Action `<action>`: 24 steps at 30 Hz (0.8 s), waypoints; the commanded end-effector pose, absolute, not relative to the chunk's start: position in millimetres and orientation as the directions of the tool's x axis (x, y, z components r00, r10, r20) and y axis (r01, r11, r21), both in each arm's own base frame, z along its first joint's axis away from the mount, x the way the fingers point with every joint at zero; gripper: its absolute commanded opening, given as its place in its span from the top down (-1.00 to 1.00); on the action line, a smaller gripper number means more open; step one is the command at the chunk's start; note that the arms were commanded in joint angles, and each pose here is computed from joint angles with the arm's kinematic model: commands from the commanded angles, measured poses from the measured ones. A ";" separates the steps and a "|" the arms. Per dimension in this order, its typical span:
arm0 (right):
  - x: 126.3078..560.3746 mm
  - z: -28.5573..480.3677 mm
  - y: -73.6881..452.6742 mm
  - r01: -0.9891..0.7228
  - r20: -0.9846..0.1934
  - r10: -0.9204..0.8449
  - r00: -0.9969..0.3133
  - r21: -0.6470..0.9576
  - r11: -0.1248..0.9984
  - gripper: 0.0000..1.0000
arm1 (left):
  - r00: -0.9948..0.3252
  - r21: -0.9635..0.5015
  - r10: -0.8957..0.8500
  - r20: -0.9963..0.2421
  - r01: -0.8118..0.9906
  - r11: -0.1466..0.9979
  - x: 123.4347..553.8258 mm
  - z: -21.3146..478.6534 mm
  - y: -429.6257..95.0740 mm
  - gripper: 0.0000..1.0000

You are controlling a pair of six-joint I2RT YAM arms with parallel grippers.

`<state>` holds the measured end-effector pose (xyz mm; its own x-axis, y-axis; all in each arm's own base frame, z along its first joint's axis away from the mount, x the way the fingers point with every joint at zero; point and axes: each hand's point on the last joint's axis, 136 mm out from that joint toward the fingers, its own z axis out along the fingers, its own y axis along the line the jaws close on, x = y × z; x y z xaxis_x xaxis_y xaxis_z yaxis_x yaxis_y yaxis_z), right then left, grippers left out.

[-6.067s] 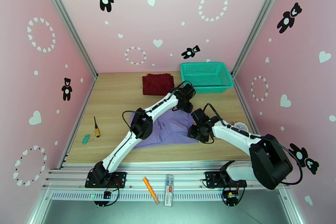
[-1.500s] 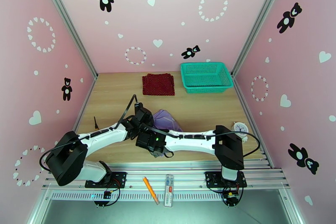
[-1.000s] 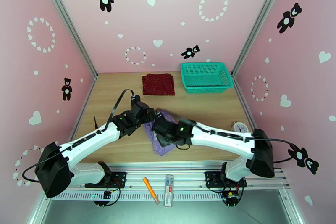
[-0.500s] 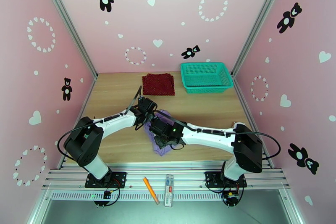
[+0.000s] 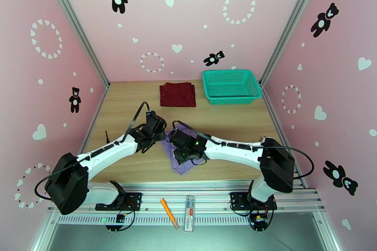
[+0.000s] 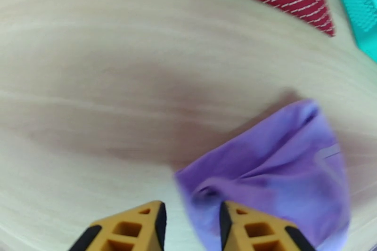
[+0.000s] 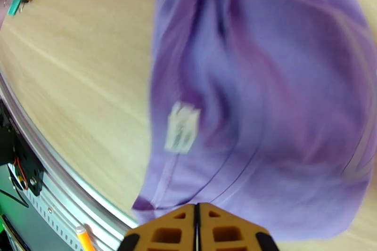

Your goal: Fold and stack the mixed laundry pile

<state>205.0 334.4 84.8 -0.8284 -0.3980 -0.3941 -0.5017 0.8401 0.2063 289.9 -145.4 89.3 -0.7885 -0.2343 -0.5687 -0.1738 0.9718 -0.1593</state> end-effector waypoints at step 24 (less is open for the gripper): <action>283.6 54.0 407.3 -0.561 -0.359 -0.455 -0.815 0.289 0.776 1.00 | -0.689 -0.128 -0.401 -0.603 -0.413 0.902 251.4 119.9 -57.0 0.32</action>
<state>301.5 396.6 46.3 -0.8327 -0.4187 -0.3623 -0.5225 0.8108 0.2640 254.3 -63.5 119.7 -0.6937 -0.4008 -0.5984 -0.3996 0.9054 -0.1432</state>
